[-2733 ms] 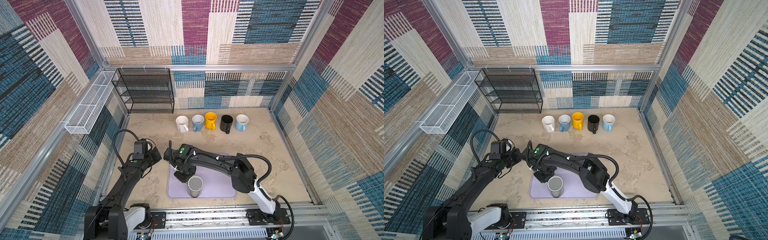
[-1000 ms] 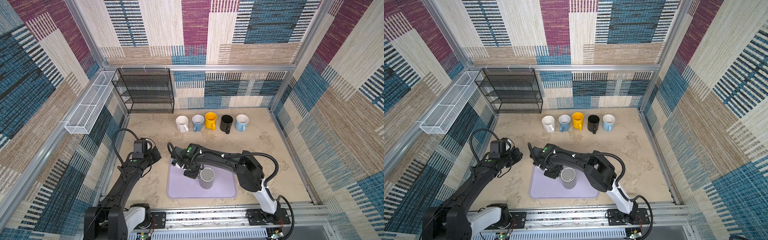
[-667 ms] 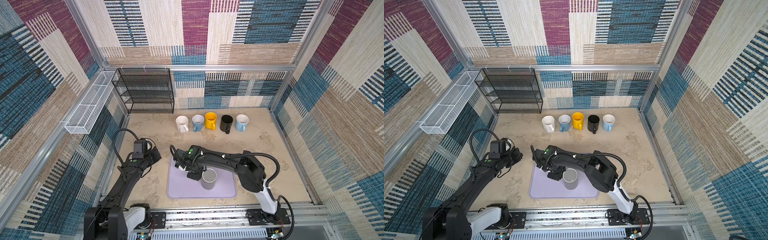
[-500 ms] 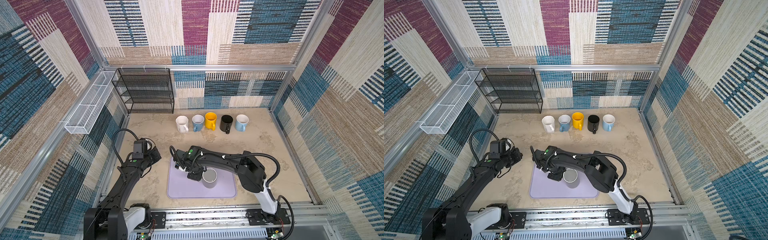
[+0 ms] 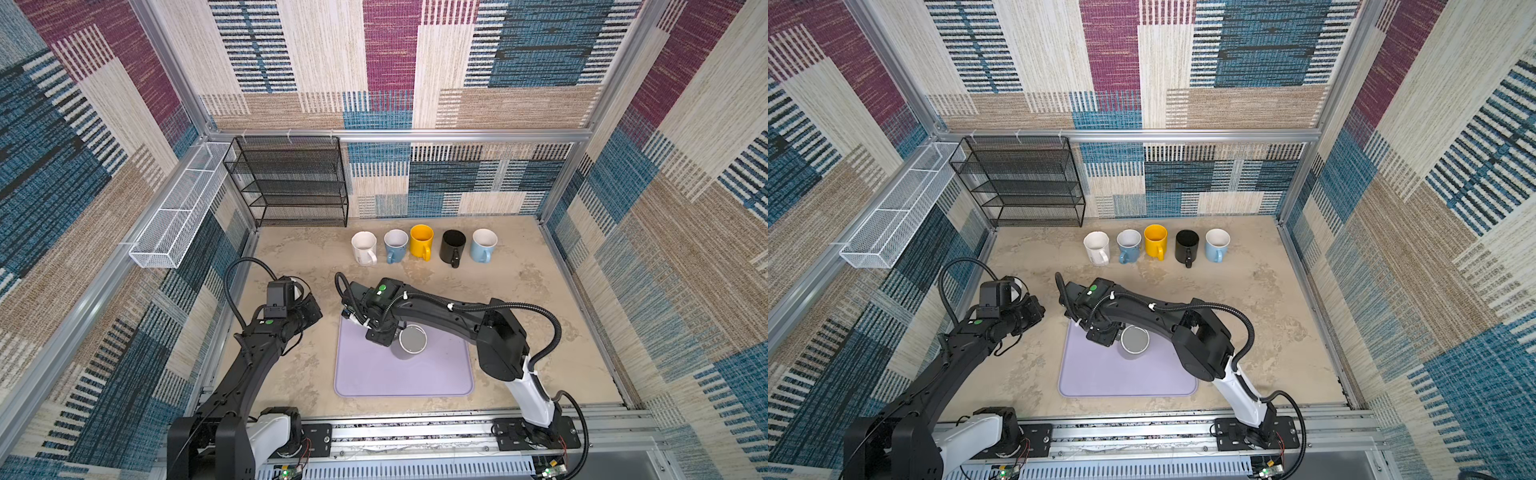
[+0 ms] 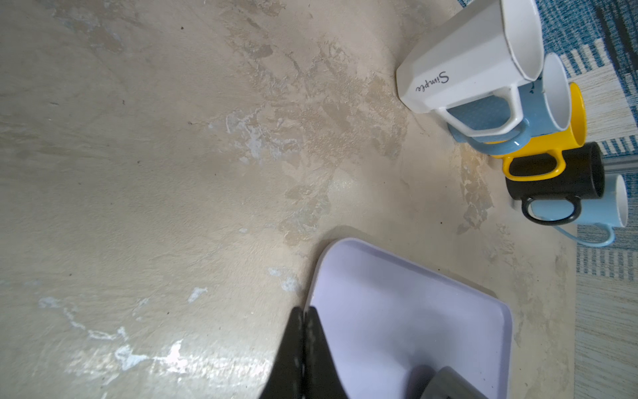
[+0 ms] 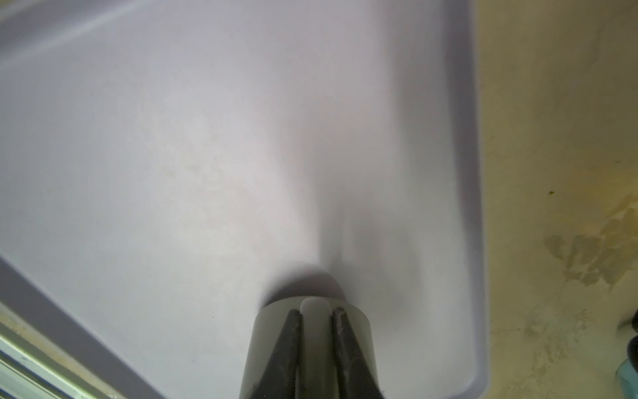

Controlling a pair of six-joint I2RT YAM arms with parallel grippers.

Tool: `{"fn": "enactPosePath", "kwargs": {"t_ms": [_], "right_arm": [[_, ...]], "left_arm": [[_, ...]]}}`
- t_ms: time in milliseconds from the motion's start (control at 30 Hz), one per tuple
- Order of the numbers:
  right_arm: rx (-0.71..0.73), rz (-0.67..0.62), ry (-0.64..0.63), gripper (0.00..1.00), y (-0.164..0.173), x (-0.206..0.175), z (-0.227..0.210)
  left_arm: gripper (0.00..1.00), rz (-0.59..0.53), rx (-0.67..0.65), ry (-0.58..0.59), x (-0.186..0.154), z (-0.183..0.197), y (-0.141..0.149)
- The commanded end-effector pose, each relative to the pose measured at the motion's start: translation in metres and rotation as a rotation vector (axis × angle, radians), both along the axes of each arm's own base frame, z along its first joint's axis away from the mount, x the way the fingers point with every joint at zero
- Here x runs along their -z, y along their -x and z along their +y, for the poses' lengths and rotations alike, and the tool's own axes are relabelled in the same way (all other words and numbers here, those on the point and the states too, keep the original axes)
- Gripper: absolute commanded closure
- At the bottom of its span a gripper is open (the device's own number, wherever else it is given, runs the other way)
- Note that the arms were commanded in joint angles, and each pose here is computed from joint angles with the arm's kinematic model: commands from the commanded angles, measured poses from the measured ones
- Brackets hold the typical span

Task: Turn the mug right side up
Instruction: Pick up the mug from the tray.

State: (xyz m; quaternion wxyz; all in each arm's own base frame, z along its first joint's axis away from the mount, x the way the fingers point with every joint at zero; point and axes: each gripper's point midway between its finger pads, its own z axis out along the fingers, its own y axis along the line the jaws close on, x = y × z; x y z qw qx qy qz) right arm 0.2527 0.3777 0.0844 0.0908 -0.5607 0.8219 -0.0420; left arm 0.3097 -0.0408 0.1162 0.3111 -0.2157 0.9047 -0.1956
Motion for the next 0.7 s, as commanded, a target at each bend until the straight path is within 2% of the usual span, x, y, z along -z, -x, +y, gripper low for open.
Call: {"fn": "enactPosePath", "kwargs": {"t_ms": [0,267,667], "right_arm": [[0.011,-0.056,-0.069,1.00,-0.015,-0.017,0.010],[0.018,-0.098,-0.291,1.00,-0.029,-0.043,0.024],[-0.008,-0.135,-0.525,1.00,-0.012,-0.055,0.019]], "left_arm": [[0.94,-0.022,0.009,-0.018,-0.006,0.001,-0.003],[0.95,-0.036,0.041,0.005,-0.012,-0.005,-0.007],[0.95,-0.061,0.066,0.013,-0.023,-0.009,-0.008]]}}
